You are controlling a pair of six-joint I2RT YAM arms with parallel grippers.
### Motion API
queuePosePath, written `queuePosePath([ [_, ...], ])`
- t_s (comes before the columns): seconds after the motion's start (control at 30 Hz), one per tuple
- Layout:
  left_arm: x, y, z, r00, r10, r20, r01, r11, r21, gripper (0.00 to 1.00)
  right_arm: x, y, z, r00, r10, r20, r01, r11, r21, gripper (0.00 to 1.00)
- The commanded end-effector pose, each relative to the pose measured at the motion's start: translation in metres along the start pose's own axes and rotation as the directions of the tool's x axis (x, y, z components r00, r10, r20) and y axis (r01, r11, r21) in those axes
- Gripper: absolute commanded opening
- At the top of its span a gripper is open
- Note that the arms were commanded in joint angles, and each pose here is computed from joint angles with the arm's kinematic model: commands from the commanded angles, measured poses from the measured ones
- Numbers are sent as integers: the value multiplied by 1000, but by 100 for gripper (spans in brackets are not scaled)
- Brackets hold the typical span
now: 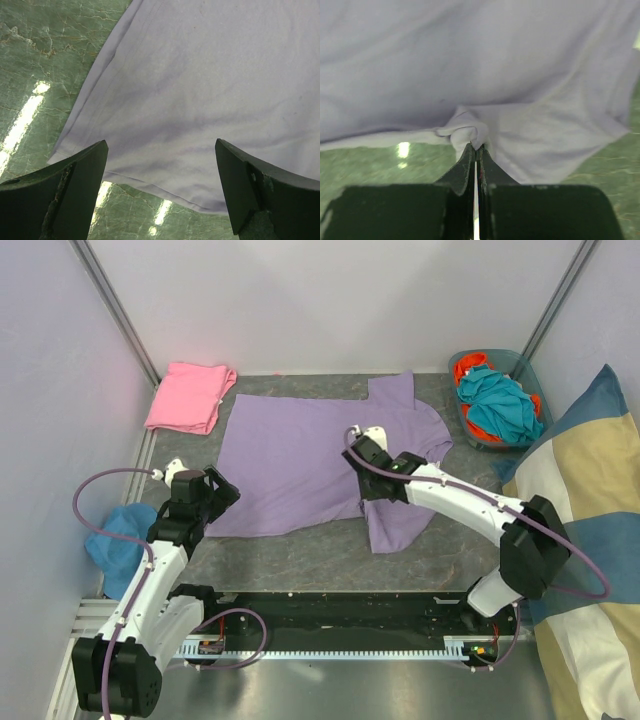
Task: Fold and stack the t-shirts
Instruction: Flatten out the tshirt
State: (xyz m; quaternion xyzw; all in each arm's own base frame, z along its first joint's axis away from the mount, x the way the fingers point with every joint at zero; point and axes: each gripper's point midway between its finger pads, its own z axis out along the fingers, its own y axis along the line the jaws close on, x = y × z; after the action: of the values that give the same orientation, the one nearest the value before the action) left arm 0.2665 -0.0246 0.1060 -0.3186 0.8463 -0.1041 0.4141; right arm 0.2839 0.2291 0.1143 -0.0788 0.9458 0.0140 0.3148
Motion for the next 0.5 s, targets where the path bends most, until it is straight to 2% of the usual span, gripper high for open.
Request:
queuePosePath([
  [0.0, -7, 0, 0, 999, 27, 34, -27, 1000, -3, 96, -32, -38, -6, 998, -25, 56, 20, 996, 87, 0],
  [0.13, -5, 2, 1, 999, 29, 30, -28, 1000, -7, 96, -50, -44, 13, 995, -87, 49, 80, 989, 127, 0],
  [0.47, -4, 7, -1, 999, 27, 38, -27, 1000, -14, 96, -104, -12, 63, 970, -232, 71, 225, 969, 100, 0],
])
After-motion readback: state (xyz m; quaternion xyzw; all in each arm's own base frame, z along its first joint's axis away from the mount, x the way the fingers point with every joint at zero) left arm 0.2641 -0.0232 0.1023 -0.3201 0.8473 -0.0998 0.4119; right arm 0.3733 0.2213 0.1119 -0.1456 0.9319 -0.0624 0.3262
